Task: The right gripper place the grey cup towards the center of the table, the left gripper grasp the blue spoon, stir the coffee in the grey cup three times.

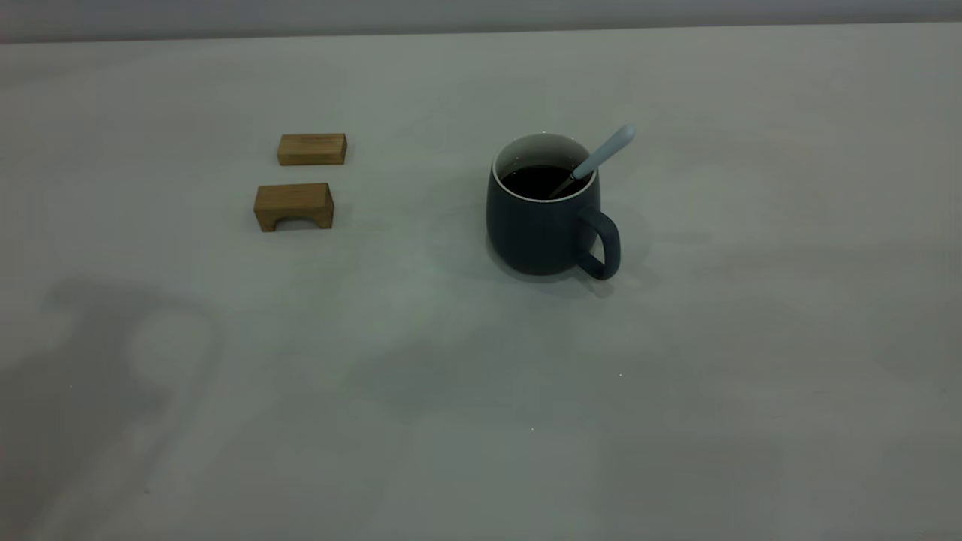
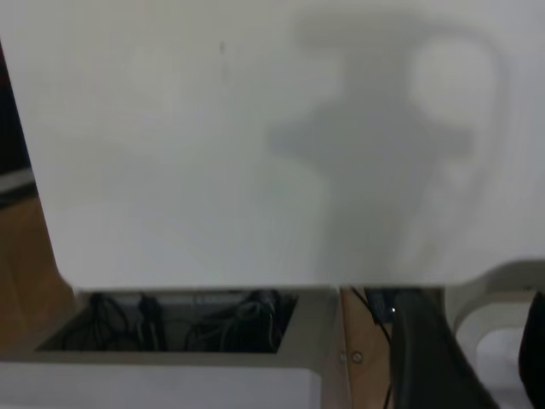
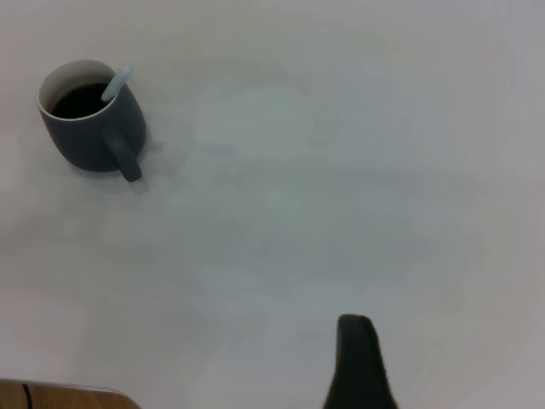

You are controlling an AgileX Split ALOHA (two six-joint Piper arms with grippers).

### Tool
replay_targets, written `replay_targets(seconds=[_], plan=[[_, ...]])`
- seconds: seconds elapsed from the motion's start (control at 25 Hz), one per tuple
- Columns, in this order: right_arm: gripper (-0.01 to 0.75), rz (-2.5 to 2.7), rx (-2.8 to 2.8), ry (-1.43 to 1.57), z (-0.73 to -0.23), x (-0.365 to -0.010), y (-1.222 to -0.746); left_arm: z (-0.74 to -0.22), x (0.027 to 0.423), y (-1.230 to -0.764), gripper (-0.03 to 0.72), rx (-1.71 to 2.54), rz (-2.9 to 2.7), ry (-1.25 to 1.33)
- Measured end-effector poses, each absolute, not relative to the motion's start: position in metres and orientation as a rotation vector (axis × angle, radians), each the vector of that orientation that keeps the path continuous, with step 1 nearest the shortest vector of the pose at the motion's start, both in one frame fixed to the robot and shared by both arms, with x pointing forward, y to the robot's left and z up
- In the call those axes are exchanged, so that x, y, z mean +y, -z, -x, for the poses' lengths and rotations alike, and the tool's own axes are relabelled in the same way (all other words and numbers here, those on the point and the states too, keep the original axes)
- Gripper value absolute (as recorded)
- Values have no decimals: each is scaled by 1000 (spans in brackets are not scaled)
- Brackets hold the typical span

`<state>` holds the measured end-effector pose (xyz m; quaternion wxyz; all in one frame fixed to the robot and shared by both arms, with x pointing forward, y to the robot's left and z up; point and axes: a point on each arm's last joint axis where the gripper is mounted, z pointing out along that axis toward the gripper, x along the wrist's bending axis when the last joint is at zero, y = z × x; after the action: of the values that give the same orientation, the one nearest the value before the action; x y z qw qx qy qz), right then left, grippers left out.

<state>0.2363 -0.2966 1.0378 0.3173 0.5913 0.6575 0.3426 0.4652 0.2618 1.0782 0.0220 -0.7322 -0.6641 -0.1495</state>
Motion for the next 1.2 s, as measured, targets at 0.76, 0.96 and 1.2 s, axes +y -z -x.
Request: replay_targets(seconds=[0.76, 0.96, 1.2], plan=[[592, -1556, 1731, -902, -236, -297, -1038, -250, 326, -1129, 344, -2862, 1785, 1315], [592, -1556, 1731, -902, -236, -297, -1038, -242, 322, -1092, 344, -2864, 1843, 1223], [592, -1556, 1731, -902, -236, -297, -1038, -237, 312, -1051, 344, -2747, 2100, 1118]])
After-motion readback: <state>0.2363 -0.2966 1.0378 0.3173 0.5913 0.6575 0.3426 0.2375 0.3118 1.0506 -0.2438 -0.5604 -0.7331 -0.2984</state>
